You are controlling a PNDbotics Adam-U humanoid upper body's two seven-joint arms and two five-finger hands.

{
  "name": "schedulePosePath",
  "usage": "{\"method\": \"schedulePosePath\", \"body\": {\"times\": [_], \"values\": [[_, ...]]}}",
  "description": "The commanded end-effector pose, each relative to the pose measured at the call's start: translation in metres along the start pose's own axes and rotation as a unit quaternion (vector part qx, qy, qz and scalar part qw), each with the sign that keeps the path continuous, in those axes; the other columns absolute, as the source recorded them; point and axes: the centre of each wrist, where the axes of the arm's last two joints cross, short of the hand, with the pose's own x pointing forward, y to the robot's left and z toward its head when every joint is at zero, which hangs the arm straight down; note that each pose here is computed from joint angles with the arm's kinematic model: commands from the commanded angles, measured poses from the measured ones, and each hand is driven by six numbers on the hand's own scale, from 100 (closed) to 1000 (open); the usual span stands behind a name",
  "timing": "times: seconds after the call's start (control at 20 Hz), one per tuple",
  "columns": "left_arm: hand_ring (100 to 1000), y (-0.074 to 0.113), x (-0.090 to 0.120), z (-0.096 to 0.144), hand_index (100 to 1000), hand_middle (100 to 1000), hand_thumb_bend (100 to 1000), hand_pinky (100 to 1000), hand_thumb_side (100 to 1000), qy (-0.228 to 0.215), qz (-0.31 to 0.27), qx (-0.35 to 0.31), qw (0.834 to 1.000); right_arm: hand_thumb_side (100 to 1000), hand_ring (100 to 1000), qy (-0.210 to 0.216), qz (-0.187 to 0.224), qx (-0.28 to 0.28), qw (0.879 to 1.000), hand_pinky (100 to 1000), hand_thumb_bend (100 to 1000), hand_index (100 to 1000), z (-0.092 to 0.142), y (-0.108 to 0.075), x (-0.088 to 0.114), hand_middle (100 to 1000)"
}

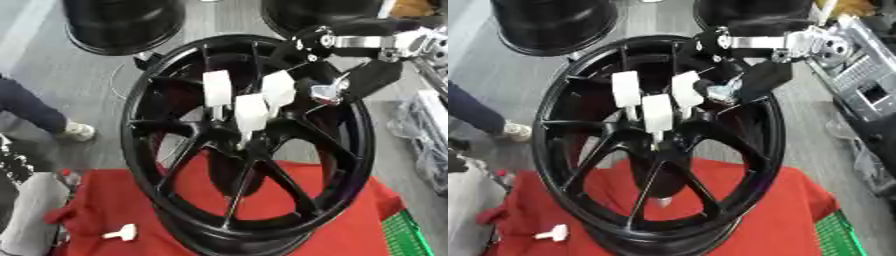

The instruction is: Pull the pin out of the wheel hub.

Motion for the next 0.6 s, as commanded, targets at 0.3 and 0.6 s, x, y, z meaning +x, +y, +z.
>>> {"method": "schedulePosePath", "body": {"times": [0.3,0.6], "values": [[564,0.002,0.007,-0.005,661,523,108,616,998,-0.011,-0.009,-0.01,1.0,741,350,0.012,0.031,0.018,0.999,352,100,941,-0.001,-0.008,0.002,878],[564,0.001,0.007,-0.005,661,522,108,616,999,-0.011,-0.009,-0.012,1.0,798,348,0.017,0.038,0.034,0.999,349,100,944,-0.008,-0.006,0.001,872]]}}
